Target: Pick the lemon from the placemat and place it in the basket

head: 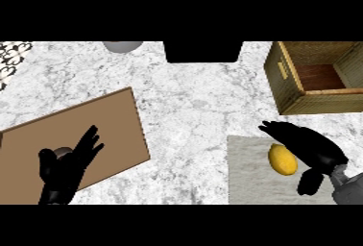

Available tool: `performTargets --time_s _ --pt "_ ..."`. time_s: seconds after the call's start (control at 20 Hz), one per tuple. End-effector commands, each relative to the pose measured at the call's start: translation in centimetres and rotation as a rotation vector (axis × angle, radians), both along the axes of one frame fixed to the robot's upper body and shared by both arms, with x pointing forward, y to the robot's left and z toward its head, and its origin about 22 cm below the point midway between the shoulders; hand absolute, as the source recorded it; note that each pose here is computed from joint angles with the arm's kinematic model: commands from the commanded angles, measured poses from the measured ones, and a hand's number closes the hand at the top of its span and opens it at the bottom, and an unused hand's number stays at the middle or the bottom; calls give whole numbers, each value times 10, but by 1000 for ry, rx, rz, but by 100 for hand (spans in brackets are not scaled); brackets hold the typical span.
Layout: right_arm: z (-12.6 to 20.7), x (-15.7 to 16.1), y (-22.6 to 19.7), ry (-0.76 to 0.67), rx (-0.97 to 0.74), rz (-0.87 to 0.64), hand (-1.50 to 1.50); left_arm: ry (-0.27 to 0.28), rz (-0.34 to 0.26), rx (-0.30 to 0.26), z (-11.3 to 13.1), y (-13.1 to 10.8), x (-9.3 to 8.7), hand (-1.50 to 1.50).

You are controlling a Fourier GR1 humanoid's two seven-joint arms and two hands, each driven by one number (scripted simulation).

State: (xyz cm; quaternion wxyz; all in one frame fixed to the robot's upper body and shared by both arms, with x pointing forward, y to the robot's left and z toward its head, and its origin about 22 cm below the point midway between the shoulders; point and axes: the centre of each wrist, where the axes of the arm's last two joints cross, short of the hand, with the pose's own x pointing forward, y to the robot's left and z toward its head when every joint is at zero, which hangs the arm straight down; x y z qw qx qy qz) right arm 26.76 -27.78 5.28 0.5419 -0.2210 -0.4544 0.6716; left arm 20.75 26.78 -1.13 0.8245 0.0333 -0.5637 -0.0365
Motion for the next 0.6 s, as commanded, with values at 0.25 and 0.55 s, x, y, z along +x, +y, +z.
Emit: performTargets --time_s 0.25,0.55 --pt "-14 2 -6 -86 -66 111 150 171 66 41 -35 11 -16 0" --pt "-31 -1 10 -133 -76 128 150 173 88 37 -28 14 -5 0"
